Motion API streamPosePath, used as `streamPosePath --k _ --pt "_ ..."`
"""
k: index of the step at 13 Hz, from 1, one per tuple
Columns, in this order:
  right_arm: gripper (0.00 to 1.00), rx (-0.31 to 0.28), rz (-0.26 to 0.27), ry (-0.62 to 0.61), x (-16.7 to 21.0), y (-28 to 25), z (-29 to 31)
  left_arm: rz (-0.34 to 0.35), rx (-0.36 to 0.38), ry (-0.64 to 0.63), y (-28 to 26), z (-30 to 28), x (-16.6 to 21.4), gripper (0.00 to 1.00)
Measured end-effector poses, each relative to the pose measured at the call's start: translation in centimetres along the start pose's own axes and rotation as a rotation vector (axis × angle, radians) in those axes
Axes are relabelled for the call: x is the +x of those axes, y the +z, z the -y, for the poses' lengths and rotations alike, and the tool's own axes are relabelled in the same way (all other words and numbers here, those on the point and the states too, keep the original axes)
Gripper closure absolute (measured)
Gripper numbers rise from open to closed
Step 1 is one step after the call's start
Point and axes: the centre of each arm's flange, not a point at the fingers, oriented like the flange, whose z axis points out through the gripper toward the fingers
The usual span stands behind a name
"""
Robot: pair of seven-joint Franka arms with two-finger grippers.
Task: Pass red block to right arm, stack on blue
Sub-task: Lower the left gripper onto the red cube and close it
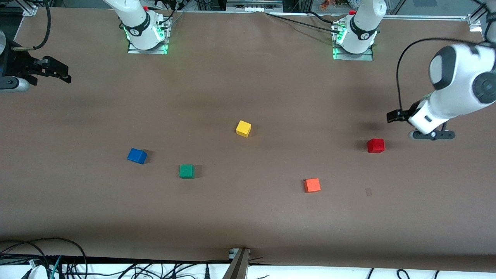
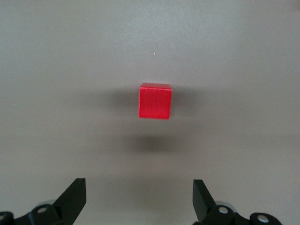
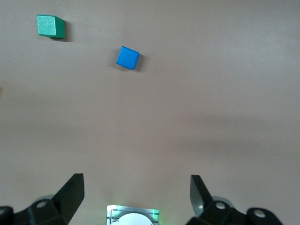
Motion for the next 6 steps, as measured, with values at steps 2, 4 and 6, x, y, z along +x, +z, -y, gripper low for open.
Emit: streamPosePath --k 2,4,6 --pt "0.00 0.000 0.000 0.000 0.0 0.0 0.0 -0.008 0.002 0.001 4.0 -0.4 1.8 0.00" --pt "0.00 0.000 0.000 0.000 0.0 0.0 0.0 -0.020 0.003 -0.015 7.3 -0.6 3.1 0.00" --pt "0.00 0.000 0.000 0.000 0.0 0.0 0.0 -0.033 0.003 -0.027 9.9 -0.8 4.0 0.00"
